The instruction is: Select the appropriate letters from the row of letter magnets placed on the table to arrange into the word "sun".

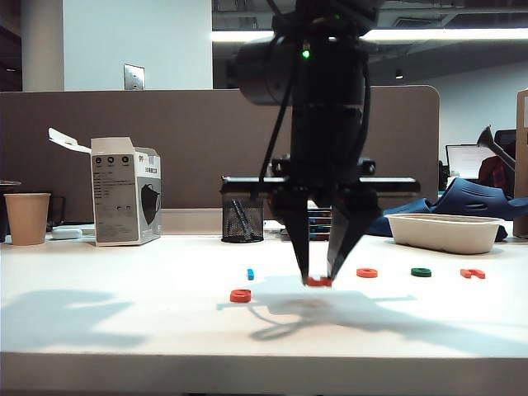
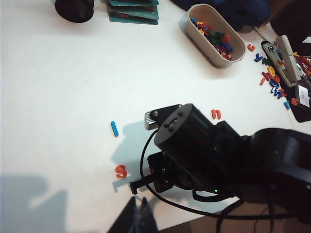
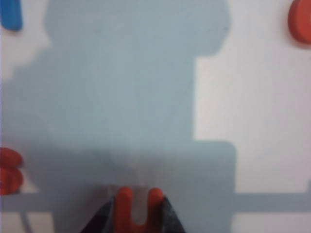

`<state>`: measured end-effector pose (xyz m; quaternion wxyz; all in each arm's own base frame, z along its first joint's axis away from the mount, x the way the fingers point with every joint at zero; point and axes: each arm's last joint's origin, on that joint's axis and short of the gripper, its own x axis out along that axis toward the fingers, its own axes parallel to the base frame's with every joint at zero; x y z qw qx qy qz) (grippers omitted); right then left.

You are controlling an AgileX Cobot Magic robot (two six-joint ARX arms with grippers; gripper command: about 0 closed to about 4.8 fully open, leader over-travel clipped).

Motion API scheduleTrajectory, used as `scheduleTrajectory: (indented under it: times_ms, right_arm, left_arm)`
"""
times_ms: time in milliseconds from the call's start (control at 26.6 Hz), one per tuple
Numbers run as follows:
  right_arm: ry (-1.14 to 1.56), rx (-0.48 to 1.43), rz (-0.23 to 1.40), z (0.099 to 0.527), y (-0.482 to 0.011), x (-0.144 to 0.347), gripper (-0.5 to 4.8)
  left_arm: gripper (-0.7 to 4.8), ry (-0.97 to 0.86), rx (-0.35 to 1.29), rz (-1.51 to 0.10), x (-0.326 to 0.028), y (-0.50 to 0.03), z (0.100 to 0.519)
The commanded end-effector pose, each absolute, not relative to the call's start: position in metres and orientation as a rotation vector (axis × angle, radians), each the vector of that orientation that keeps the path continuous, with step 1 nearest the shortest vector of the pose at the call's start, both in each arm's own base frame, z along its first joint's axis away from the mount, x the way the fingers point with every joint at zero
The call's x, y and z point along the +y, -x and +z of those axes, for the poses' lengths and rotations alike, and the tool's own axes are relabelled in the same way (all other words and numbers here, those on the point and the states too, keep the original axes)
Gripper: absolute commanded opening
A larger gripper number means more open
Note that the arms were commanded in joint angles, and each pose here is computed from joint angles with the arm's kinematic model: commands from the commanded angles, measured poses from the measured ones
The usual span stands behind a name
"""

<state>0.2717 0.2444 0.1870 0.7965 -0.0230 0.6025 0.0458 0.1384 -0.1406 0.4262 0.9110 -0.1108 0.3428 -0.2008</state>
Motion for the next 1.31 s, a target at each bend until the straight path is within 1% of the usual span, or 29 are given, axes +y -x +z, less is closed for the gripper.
scheduleTrajectory:
  times_ms: [38, 225, 526, 788, 863, 901, 938, 1051, 1089, 1239, 1314]
  right_arm:
    - [0.029, 1.288, 0.083, 0.180, -0.267, 0.246, 1.06]
    - [0.027, 1.288, 0.082, 0.172, -0.266, 0.243, 1.06]
    - [-0.007, 1.237, 0.111, 0.174, -0.271, 0.247, 1.06]
    - [-0.011, 1.233, 0.116, 0.175, -0.271, 0.247, 1.10]
    - [-0.011, 1.233, 0.116, 0.175, -0.271, 0.247, 1.33]
    - [-0.009, 1.234, 0.117, 0.175, -0.271, 0.247, 1.67]
    - [-0.008, 1.234, 0.120, 0.175, -0.271, 0.247, 1.82]
    - [-0.009, 1.243, 0.140, 0.175, -0.271, 0.248, 1.98]
    - [-0.010, 1.244, 0.144, 0.176, -0.270, 0.248, 2.13]
    - [-0.009, 1.218, 0.165, 0.186, -0.269, 0.246, 2.15]
    - [-0.008, 1.172, 0.181, 0.202, -0.270, 0.239, 2.15]
  left_arm:
    - [-0.04, 0.236, 0.692, -0.416, -0.140, -0.138, 0.429]
    - [-0.04, 0.236, 0.692, -0.416, -0.140, -0.138, 0.429]
    - [-0.04, 0.236, 0.694, -0.418, -0.140, -0.138, 0.429]
    - [-0.04, 0.231, 0.701, -0.416, -0.139, -0.138, 0.428]
    - [-0.04, 0.231, 0.701, -0.416, -0.139, -0.138, 0.428]
    - [-0.04, 0.231, 0.701, -0.416, -0.139, -0.138, 0.428]
    - [-0.04, 0.231, 0.700, -0.416, -0.139, -0.138, 0.428]
    - [-0.04, 0.231, 0.701, -0.415, -0.139, -0.138, 0.428]
    - [-0.04, 0.231, 0.701, -0.416, -0.139, -0.138, 0.428]
    - [-0.04, 0.231, 0.701, -0.415, -0.139, -0.138, 0.428]
    - [-0.04, 0.228, 0.700, -0.416, -0.139, -0.138, 0.428]
